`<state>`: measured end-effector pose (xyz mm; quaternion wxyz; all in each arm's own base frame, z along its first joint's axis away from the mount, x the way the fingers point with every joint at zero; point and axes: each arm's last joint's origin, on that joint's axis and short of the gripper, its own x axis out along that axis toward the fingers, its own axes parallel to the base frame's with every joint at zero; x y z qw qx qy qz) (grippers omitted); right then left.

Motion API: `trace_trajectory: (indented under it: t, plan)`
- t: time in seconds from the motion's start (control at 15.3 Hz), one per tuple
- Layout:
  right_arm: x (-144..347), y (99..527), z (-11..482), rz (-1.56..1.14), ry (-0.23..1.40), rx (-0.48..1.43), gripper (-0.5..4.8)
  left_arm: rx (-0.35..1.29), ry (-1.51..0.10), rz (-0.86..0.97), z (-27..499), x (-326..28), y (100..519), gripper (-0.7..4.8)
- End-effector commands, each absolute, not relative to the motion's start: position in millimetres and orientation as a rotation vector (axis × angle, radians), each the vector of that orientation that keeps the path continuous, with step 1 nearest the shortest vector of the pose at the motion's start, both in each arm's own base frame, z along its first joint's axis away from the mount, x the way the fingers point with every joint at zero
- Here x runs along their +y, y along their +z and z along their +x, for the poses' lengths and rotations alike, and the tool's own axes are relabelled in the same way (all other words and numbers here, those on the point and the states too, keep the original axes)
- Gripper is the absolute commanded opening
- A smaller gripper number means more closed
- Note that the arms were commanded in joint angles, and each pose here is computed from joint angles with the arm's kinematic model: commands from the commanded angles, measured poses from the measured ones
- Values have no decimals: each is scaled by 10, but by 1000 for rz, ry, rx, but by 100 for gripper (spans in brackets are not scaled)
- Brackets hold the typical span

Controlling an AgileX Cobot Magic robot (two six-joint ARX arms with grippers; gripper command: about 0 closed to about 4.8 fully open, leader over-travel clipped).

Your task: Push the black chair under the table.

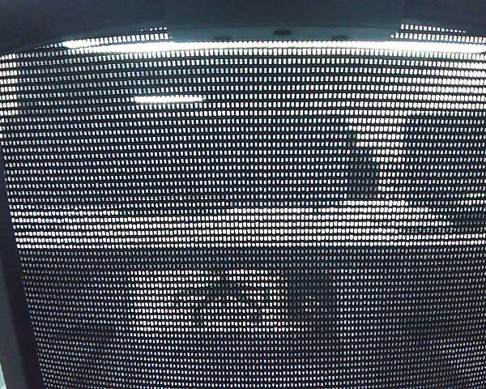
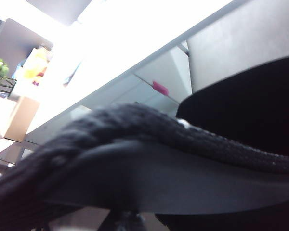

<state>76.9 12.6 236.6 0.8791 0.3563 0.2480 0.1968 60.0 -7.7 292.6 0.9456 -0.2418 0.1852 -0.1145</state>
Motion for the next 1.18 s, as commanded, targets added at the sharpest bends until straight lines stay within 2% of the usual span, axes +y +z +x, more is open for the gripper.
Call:
trace_trajectory:
  t: [0.07,0.2,0.26,0.39,0.46,0.52,0.59,0.91,0.98,1.18]
  plan:
    - [152,2369,808,712,435,529,-5,391,-47,-366,611,-33,2878,-6]
    - [177,2357,840,702,443,554,-5,342,-63,-346,676,-49,2937,-6]
    - [191,2358,842,688,428,550,-5,289,-362,-425,715,-153,3065,-6]
    - [195,2363,844,690,436,547,-5,312,-517,-485,677,-226,3122,-6]
    - [194,2366,845,690,434,544,-5,360,-626,-490,658,-275,3106,-6]
    - [194,2368,847,689,436,541,-5,449,-805,-492,661,-371,3086,-6]
    - [193,2372,849,688,435,536,-5,501,-851,-504,674,-432,3073,-6]
    - [193,2377,851,687,435,529,-5,569,-791,-411,604,-584,2993,-6]
    - [192,2383,854,685,434,521,-5,635,-657,-339,609,-594,2887,-6]
    - [190,2384,855,684,427,518,-5,626,-551,-294,623,-578,2829,-6]
